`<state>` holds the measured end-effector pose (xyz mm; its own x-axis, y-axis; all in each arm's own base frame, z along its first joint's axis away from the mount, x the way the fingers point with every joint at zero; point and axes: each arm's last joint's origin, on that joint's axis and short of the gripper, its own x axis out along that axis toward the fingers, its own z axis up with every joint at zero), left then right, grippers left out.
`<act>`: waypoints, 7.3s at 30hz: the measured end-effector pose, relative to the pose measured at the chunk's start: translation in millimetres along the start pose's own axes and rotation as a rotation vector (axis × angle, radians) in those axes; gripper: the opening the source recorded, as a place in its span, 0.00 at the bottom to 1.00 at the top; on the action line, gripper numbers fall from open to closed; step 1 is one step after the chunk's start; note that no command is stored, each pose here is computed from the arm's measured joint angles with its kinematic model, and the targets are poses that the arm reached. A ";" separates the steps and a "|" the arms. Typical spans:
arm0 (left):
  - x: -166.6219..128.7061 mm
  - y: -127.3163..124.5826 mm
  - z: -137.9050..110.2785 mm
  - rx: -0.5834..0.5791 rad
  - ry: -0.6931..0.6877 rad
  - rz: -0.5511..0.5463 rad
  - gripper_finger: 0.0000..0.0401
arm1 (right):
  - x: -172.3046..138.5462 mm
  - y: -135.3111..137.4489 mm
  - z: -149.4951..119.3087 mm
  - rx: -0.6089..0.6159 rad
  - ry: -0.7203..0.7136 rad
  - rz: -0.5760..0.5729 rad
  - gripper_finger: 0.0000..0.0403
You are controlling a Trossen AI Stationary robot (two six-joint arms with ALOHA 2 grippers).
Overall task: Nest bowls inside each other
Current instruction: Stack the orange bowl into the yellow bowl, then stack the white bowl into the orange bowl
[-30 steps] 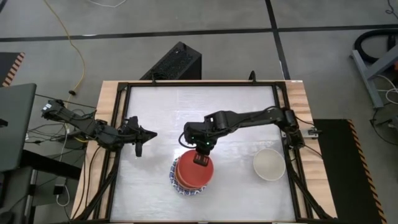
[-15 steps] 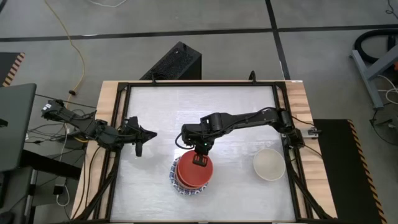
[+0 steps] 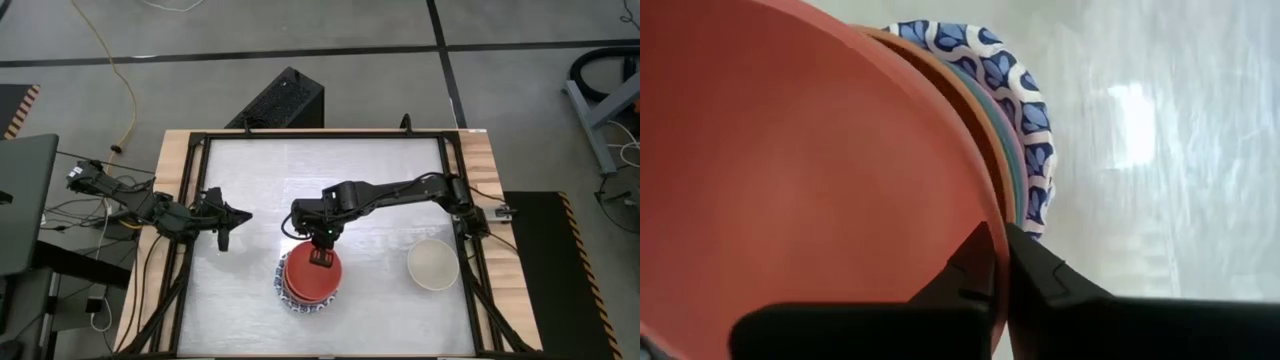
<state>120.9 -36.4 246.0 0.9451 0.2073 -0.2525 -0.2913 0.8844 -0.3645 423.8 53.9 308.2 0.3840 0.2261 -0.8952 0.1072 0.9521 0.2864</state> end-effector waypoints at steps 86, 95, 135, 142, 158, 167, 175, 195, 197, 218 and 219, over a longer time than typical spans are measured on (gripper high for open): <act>0.1 -0.5 0.3 -0.003 0.001 -0.010 0.00 | -48.8 -27.4 -16.3 -0.046 0.215 -0.241 0.07; 0.1 -0.5 0.1 -0.016 0.003 -0.010 0.00 | -115.5 -41.9 -45.9 -0.018 0.089 -0.336 0.04; 0.0 1.7 -0.6 -0.006 -0.010 0.038 0.00 | -59.2 -108.6 -263.5 0.285 0.270 -0.335 0.65; 0.1 1.7 -0.7 -0.005 -0.010 0.039 0.00 | -52.2 -104.7 -259.2 0.168 0.293 -0.290 0.65; -0.1 3.8 -1.7 0.009 -0.017 0.082 0.00 | -38.9 -72.8 -264.6 -0.009 0.331 -0.228 0.65; -0.1 3.9 -1.9 0.010 -0.015 0.083 0.00 | -8.3 -85.6 -289.9 0.120 0.399 -0.254 0.64; -0.1 3.9 -1.9 0.013 -0.015 0.084 0.00 | 2.2 -88.4 -295.8 0.176 0.394 -0.223 0.41; -0.1 5.0 -3.5 0.039 0.000 0.093 0.00 | -30.9 -77.7 -247.9 0.486 0.182 -0.087 0.01; -0.1 5.0 -3.5 0.039 0.000 0.093 0.00 | -37.5 -81.1 -241.0 0.581 0.147 -0.087 0.01; -0.2 4.8 -3.3 0.065 -0.001 0.090 0.00 | -35.4 -124.9 -150.9 0.976 -0.147 -0.078 0.01; -0.1 4.7 -3.3 0.065 0.002 0.086 0.00 | -37.4 -122.6 -141.3 0.944 -0.144 -0.079 0.01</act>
<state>118.9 -33.7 241.3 0.9168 0.2828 -0.2819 -0.3610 0.8887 -0.2827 266.7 -42.2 258.4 0.4460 0.0809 -0.8914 0.8086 0.3906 0.4400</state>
